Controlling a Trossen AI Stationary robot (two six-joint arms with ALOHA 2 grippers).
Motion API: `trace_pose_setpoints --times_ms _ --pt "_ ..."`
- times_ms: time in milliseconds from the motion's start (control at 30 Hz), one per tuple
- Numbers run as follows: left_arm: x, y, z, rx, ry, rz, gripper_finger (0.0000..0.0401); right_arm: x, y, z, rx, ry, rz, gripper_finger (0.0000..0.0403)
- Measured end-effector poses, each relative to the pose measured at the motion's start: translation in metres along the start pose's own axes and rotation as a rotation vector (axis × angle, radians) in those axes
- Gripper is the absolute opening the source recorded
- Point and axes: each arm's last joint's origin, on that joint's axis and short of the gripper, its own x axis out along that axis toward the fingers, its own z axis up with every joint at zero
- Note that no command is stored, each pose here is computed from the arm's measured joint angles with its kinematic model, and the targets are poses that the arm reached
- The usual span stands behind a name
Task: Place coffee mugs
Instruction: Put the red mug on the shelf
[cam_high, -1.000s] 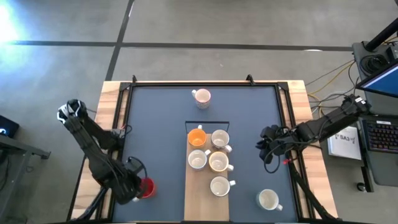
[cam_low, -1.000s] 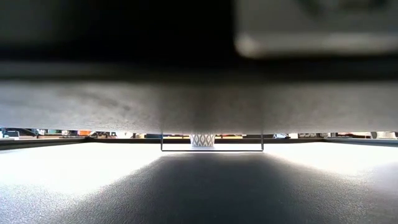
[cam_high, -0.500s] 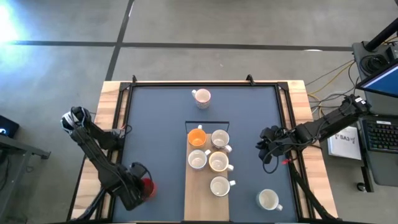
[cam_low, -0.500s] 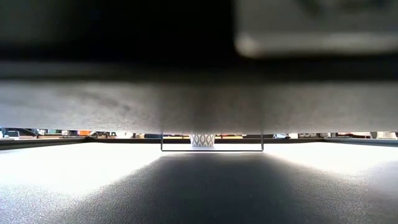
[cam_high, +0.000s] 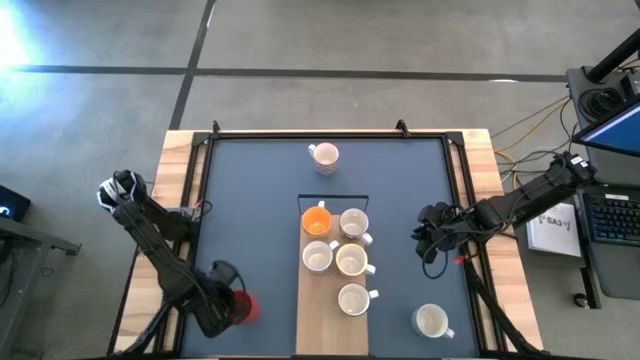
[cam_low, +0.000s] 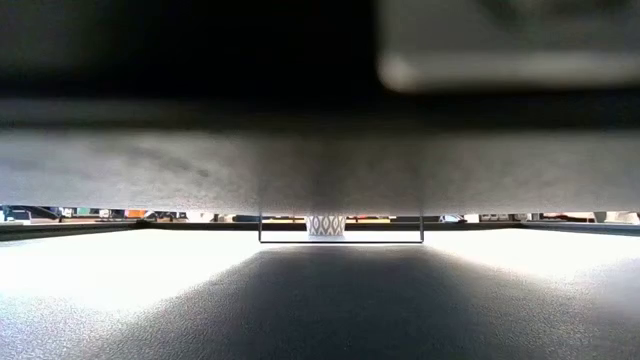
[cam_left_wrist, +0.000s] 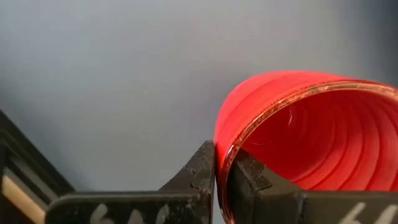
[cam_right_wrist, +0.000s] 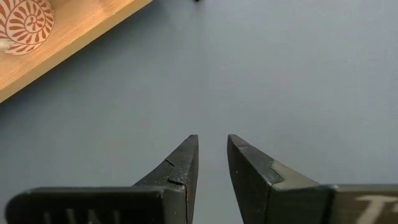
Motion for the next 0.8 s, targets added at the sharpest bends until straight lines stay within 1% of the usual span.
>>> trace_pose_setpoints --times_ms 133,233,300,467,700,800 --pt "-0.012 -0.016 0.01 -0.017 -0.013 -0.061 0.0004 0.0 0.0 0.0 0.0 0.0 0.0 0.0073" --pt "-0.024 -0.029 0.017 -0.001 -0.086 -0.128 0.0004 0.0 0.0 0.0 0.0 0.0 0.0 0.0077" --pt "-0.032 -0.035 0.022 0.008 -0.131 -0.148 0.0004 0.0 0.0 0.0 0.0 0.0 0.0 0.0079" --pt "-0.035 -0.04 0.033 0.004 -0.167 -0.076 0.0003 0.0 0.0 0.0 0.0 0.0 0.001 0.0084" --pt "-0.033 -0.059 0.048 0.022 -0.17 -0.126 0.0002 0.0 0.0 0.0 0.001 -0.001 0.002 0.0078" --pt "-0.031 -0.068 0.054 0.03 -0.179 -0.12 0.0002 0.0 0.0 0.0 0.001 -0.001 0.002 0.0074"
